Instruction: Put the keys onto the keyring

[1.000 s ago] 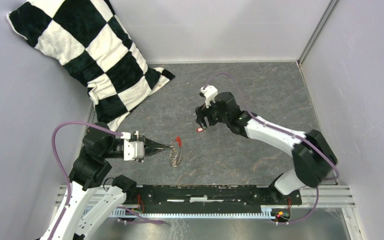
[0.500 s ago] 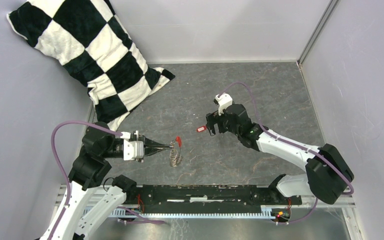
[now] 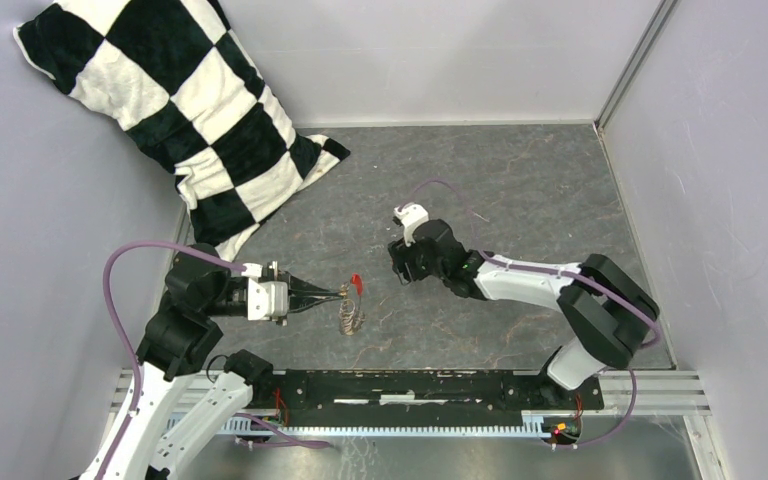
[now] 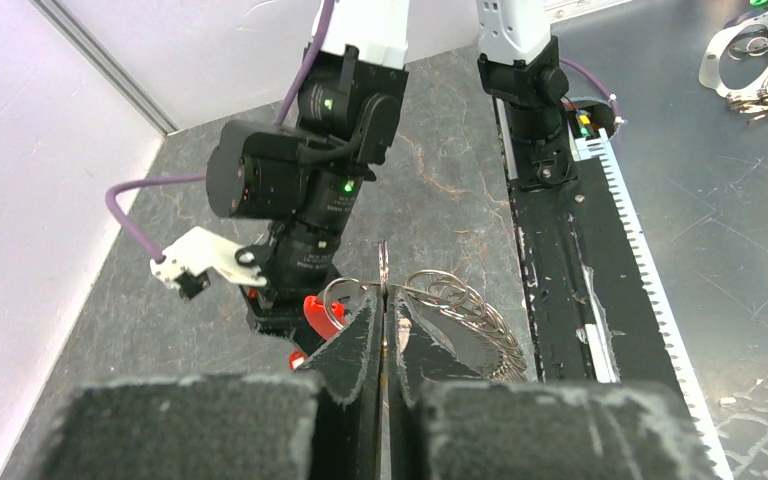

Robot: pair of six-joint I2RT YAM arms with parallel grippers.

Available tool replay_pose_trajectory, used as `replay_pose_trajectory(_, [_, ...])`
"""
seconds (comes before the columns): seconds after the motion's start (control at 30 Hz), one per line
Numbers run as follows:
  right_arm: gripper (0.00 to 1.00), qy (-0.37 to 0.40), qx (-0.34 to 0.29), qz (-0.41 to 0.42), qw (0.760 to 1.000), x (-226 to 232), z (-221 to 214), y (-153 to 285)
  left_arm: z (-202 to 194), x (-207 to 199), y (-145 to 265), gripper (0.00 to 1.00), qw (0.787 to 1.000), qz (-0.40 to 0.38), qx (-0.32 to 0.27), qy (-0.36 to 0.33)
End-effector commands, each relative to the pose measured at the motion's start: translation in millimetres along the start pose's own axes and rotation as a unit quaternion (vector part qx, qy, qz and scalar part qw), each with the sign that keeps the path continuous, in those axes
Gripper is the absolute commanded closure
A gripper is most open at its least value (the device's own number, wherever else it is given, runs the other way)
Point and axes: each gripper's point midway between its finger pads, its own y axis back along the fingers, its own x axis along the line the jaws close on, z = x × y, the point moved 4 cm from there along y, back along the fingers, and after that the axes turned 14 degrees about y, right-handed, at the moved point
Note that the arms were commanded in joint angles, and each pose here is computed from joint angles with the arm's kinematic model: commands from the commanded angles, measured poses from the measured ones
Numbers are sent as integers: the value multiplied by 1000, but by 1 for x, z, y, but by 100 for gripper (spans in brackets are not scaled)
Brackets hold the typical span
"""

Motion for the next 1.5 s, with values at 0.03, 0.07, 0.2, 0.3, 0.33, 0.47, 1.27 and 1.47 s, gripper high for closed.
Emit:
replay_pose_trajectory(0.03, [34, 60, -42, 20, 997, 20, 33, -19, 16, -1, 1, 98, 1000, 2, -11, -1])
replay_pose_trajectory(0.07, [34, 68, -34, 18, 997, 20, 31, -23, 16, -1, 1, 98, 1000, 2, -11, -1])
replay_pose_trajectory(0.2, [34, 77, -19, 1, 997, 19, 27, -38, 18, 0, 1, 98, 1000, 2, -11, -1])
replay_pose_trajectory(0.3, [37, 82, -2, -21, 996, 14, 22, -48, 19, -1, 2, 98, 1000, 2, -12, -1])
replay_pose_trajectory(0.33, [38, 85, 1, -25, 996, 13, 21, -50, 20, -1, 2, 98, 1000, 2, -13, -1])
replay_pose_trajectory(0.47, [43, 101, 13, -36, 994, 11, 18, -58, 23, -1, 3, 98, 1000, 4, -14, -1])
replay_pose_trajectory(1.27, [100, 130, -6, -23, 991, 9, 23, -43, 24, -5, 5, 98, 1000, 9, -18, 11])
replay_pose_trajectory(1.47, [100, 180, -75, 32, 980, 14, 59, -9, 23, -8, 5, 98, 1000, 0, -19, 17])
